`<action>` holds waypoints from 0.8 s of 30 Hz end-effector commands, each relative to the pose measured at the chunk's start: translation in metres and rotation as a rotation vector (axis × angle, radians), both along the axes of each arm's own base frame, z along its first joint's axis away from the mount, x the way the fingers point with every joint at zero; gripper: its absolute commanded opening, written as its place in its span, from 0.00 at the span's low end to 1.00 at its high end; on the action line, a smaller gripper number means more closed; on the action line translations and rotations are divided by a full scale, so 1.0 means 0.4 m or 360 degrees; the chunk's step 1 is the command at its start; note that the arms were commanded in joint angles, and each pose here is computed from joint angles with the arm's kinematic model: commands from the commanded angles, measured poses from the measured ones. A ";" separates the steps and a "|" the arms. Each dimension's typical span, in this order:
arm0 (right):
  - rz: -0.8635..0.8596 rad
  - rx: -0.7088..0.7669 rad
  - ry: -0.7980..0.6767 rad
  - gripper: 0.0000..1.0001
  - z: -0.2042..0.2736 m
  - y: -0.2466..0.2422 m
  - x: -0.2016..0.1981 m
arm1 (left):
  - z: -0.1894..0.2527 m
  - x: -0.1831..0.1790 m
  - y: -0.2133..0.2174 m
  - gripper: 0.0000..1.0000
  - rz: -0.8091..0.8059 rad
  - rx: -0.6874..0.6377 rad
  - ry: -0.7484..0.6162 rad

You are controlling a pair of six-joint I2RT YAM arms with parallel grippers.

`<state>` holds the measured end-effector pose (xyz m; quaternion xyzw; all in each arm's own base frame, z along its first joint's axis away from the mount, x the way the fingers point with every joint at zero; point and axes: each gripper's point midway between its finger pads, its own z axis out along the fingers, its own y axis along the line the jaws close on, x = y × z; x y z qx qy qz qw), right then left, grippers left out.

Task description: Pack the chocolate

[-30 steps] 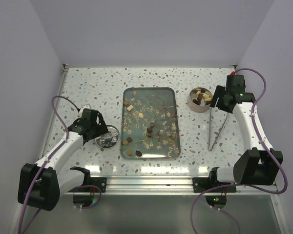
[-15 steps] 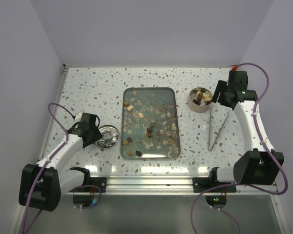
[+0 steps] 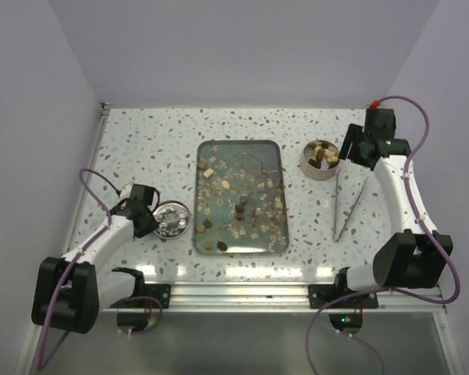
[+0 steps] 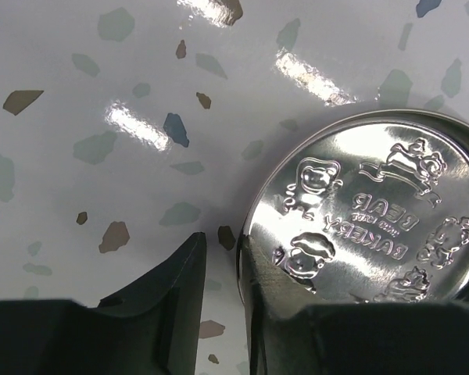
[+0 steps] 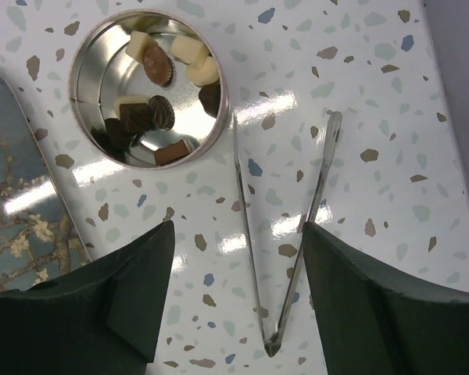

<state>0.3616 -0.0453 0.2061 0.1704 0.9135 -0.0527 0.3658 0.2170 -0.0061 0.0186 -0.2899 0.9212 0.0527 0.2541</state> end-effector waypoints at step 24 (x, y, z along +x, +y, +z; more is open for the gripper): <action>0.0617 0.0272 -0.0215 0.66 0.102 0.199 0.005 | 0.342 0.191 -0.035 0.00 -0.0276 -0.0010 -0.0711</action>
